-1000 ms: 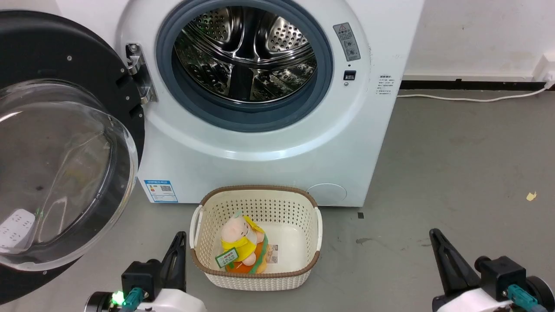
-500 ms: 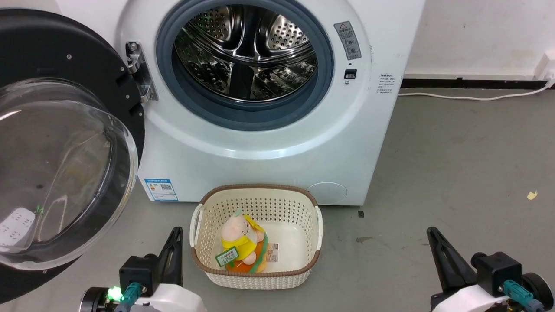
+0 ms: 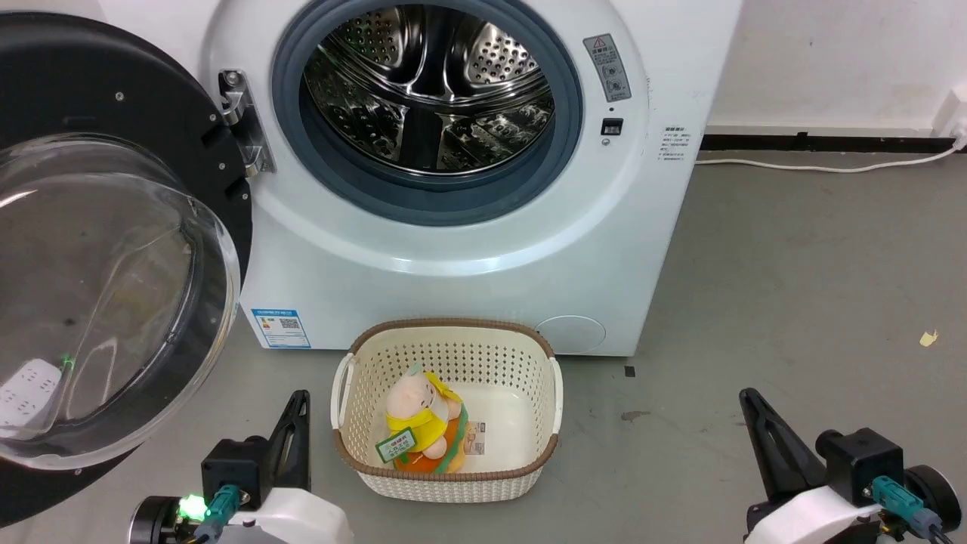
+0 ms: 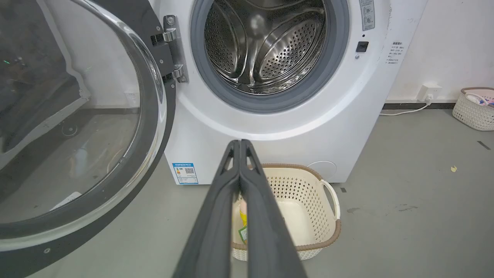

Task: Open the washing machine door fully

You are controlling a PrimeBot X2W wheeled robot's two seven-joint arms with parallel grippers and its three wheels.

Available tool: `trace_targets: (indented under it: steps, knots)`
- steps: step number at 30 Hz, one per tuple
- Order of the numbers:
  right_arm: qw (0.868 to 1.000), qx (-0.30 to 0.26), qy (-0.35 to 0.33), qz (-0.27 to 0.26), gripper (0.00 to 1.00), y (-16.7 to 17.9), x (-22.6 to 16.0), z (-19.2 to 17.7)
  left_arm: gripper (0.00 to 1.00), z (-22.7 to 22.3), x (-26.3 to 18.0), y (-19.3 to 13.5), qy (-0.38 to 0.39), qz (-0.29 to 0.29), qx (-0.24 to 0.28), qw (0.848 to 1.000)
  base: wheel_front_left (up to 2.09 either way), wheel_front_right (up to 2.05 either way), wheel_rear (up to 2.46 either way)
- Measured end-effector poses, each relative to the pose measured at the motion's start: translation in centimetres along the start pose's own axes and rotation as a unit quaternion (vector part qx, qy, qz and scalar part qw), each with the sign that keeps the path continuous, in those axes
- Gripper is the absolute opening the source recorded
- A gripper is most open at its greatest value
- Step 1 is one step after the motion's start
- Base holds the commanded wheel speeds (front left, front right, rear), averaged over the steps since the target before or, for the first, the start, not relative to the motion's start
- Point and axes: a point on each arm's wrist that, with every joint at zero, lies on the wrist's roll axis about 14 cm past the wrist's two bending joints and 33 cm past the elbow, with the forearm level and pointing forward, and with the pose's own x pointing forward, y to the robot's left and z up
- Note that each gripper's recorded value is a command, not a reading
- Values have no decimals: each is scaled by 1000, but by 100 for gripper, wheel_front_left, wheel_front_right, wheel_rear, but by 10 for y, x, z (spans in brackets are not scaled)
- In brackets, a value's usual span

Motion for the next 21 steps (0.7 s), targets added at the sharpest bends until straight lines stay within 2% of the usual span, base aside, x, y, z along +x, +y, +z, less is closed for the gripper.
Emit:
trace_targets:
  steps: [21]
  knots:
    - [1000, -5, 11, 7, 0, 4, 6, 2, 0, 3, 2, 6, 8, 9, 14, 1000, 0, 0, 0]
